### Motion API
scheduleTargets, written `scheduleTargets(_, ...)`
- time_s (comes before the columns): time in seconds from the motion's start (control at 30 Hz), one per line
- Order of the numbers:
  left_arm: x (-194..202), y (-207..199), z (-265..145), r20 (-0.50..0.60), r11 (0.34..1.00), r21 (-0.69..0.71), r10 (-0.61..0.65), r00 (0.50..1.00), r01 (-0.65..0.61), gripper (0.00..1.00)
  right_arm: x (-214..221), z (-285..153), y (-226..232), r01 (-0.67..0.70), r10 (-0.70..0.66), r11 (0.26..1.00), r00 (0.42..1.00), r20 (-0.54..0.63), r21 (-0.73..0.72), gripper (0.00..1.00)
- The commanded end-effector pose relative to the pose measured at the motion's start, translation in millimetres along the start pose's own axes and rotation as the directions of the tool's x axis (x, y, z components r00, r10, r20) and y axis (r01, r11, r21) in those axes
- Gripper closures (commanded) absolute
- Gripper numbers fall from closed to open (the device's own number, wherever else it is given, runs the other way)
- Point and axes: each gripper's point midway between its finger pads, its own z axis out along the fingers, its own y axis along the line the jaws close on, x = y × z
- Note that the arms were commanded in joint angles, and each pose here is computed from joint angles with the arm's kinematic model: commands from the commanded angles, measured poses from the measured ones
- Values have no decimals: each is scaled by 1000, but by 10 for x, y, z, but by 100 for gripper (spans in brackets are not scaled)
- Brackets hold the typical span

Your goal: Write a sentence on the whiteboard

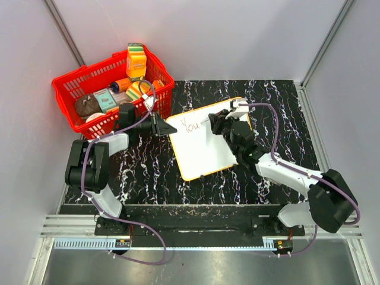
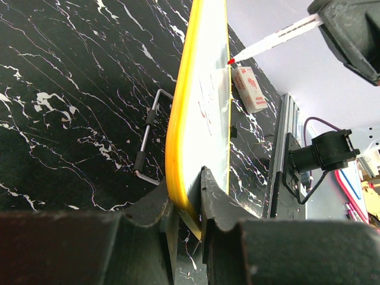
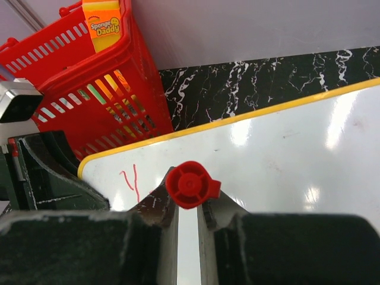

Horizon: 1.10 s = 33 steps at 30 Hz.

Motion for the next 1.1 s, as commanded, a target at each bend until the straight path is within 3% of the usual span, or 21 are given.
scheduleTargets(0.0,312,156,138,-69,993,-16,113,991,-114,100,-344,136,89,-9,9,1000,996,86,-5,100)
scheduleTargets(0.47,314,156,146,-71,993,-13,112,991,-113,100,-176,260,58,-7,7,1000,999,46,-4,100)
scheduleTargets(1.07,316,154,148,-72,993,-15,113,991,-114,100,-73,95,36,-21,21,999,1000,5,-27,100)
